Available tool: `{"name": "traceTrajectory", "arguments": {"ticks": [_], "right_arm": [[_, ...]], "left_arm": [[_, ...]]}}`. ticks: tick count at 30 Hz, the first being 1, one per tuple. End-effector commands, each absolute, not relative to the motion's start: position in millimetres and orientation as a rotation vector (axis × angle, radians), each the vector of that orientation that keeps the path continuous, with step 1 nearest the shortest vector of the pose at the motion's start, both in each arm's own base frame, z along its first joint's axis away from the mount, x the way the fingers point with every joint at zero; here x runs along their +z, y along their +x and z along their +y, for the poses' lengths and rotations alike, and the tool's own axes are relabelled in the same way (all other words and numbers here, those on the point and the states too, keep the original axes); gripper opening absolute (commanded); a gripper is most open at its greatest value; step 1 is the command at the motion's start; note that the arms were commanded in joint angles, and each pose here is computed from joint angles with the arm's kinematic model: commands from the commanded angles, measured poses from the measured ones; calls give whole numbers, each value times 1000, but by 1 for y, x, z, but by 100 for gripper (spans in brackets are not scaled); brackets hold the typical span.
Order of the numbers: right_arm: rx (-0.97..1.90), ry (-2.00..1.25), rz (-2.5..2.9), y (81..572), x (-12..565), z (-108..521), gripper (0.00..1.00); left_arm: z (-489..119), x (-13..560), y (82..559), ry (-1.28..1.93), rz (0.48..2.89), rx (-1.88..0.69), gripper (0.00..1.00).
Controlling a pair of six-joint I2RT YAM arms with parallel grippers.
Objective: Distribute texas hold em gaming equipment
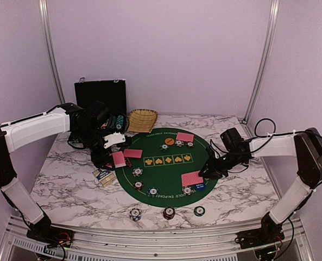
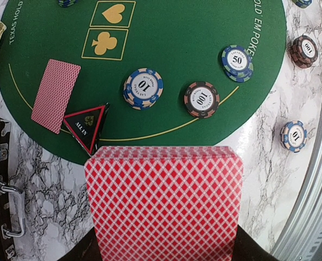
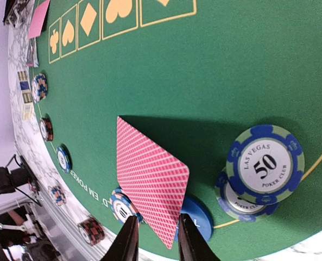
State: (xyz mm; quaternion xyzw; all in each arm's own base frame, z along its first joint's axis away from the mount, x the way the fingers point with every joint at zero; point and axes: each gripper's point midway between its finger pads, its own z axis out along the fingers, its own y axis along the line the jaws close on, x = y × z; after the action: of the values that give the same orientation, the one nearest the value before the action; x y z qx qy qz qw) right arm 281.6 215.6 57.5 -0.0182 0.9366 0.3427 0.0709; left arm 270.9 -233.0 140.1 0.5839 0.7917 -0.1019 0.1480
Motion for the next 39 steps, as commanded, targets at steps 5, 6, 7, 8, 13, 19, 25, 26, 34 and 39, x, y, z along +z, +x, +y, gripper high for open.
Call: {"name": "traceTrajectory", "arguments": {"ticks": [5,6,7,8,13,19,25,26,34,39], "right_arm": [[869,-81,2811,287,77,199,37],[845,-80,2803,291,82,197,39],[829,-84,2792,294,87,197,40],[826,-84,2777,298,93,197,41],[948,-100,2687,313,120,217,53],[1138,-194,2602,323,138,271,66],[1344,-226,2551,342,138,327,63],[1383,-258,2531,340,142,340,63],[1713,-469,2404,298,172,431,72],[1813,-535,2393,277,174,467,74]], "left_arm": [[-233,144,264,1701,2276,-326,0],[-233,143,264,1701,2277,-325,0],[-233,143,263,1702,2277,-325,0],[-233,143,263,1703,2276,-325,0],[-233,144,263,1701,2275,-329,0],[-233,144,263,1701,2275,-329,0],[-233,146,262,1693,2273,-333,0],[-233,147,262,1692,2271,-332,0],[-233,146,262,1690,2275,-337,0],[-233,148,262,1688,2271,-337,0]]}}
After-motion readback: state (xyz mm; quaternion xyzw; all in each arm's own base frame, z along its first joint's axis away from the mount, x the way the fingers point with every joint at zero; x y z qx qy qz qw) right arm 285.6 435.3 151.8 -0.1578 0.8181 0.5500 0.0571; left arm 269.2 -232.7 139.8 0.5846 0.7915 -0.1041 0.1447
